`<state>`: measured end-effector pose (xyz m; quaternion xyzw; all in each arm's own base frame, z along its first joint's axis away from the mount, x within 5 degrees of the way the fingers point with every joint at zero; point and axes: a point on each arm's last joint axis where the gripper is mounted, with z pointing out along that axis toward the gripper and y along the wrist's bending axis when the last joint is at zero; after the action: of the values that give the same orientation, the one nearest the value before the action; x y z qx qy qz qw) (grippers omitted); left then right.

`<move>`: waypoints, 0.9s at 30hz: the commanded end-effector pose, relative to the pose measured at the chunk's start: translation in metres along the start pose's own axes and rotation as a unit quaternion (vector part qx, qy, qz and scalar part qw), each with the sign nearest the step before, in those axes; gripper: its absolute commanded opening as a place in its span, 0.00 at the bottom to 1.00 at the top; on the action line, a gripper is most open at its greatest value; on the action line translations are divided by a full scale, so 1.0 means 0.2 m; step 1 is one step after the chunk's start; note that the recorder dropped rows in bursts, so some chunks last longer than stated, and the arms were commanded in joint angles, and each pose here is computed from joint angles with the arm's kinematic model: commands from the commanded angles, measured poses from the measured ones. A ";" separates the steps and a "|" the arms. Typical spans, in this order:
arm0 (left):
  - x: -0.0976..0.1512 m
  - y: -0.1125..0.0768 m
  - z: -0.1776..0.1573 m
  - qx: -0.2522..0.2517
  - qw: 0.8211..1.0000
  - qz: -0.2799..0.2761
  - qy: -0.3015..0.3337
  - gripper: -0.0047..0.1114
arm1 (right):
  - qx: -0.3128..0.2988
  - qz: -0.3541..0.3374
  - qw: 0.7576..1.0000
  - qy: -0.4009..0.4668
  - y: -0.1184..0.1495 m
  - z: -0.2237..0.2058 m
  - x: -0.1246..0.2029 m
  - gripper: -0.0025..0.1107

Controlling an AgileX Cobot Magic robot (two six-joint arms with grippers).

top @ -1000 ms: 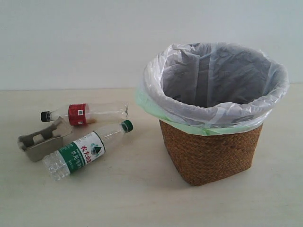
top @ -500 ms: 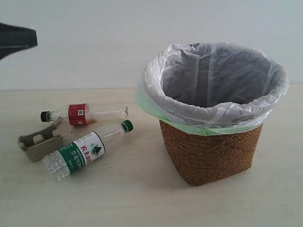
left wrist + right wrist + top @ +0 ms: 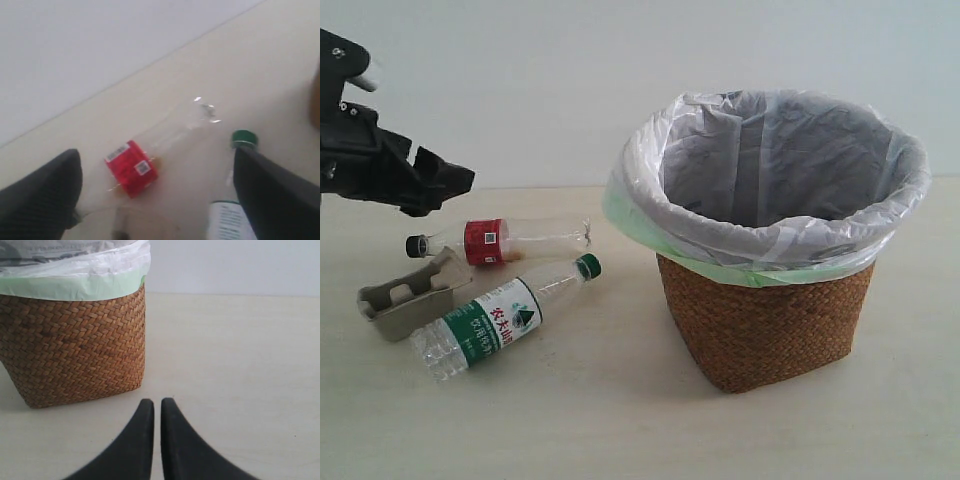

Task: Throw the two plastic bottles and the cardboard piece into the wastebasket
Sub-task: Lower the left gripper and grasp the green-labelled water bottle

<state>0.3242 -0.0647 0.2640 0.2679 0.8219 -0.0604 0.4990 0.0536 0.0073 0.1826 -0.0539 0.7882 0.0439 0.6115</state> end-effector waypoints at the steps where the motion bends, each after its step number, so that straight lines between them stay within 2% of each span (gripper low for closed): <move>1: -0.04 0.06 0.08 -0.083 0.996 -0.025 0.008 0.71 | 0.001 -0.006 1.000 -0.008 0.00 0.00 -0.01 0.04; 4: -0.07 0.11 0.11 -0.118 0.993 -0.030 0.004 0.71 | 0.001 -0.006 1.000 -0.008 0.00 0.00 -0.01 0.04; 6: -0.07 0.15 0.11 -0.183 0.983 -0.018 0.013 0.71 | 0.001 -0.006 1.000 -0.008 0.00 0.00 -0.01 0.04; 8: -0.07 0.21 0.08 -0.273 0.961 0.033 0.037 0.71 | 0.001 -0.006 1.000 -0.008 0.00 0.00 -0.01 0.04; 10: -0.07 0.27 0.06 -0.344 0.934 0.053 0.077 0.71 | 0.001 -0.006 1.000 -0.008 0.00 0.00 -0.01 0.04; 11: -0.09 0.30 0.06 -0.364 0.925 -0.001 0.112 0.70 | 0.001 -0.006 1.000 -0.008 0.00 0.00 -0.01 0.04; 12: -0.10 0.32 0.06 -0.358 0.924 -0.038 0.128 0.69 | 0.001 -0.006 1.000 -0.008 0.00 0.00 -0.01 0.04; 13: -0.13 0.32 0.08 -0.316 0.932 -0.098 0.149 0.66 | 0.001 -0.006 1.000 -0.008 0.00 0.00 -0.01 0.04; 14: -0.15 0.30 0.10 -0.281 0.939 -0.117 0.160 0.63 | 0.001 -0.006 1.000 -0.008 0.00 0.00 -0.01 0.04; 15: -0.20 0.25 0.14 -0.199 0.958 -0.104 0.180 0.58 | 0.001 -0.006 1.000 -0.008 0.00 0.00 -0.01 0.04; 16: -0.22 0.21 0.16 -0.148 0.966 -0.099 0.187 0.57 | 0.001 -0.006 1.000 -0.008 0.00 0.00 -0.01 0.04; 17: -0.26 0.12 0.19 -0.049 0.977 -0.077 0.191 0.57 | 0.001 -0.006 1.000 -0.008 0.00 0.00 -0.01 0.04; 18: -0.25 0.02 0.20 0.055 0.975 -0.017 0.213 0.57 | 0.001 -0.006 1.000 -0.008 0.00 0.00 -0.01 0.04; 19: -0.24 -0.07 0.20 0.137 0.962 0.027 0.234 0.59 | 0.001 -0.006 1.000 -0.008 0.00 0.00 -0.01 0.04; 20: -0.19 -0.16 0.20 0.209 0.937 0.065 0.271 0.63 | 0.001 -0.006 1.000 -0.008 0.00 0.00 -0.01 0.04; 22: -0.14 -0.25 0.23 0.253 0.909 0.090 0.319 0.71 | 0.001 -0.006 1.000 -0.008 0.00 0.00 -0.01 0.04; 25: -0.12 -0.32 0.29 0.262 0.903 0.103 0.325 0.74 | 0.001 -0.006 1.000 -0.008 0.00 0.00 -0.01 0.04; 27: -0.09 -0.36 0.35 0.248 0.901 0.143 0.327 0.74 | 0.001 -0.006 1.000 -0.008 0.00 0.00 -0.01 0.04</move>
<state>0.3470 -0.1499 0.2391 0.4757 0.8629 -0.1240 0.1172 0.0536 0.0073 0.1826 -0.0539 0.7882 0.0439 0.6115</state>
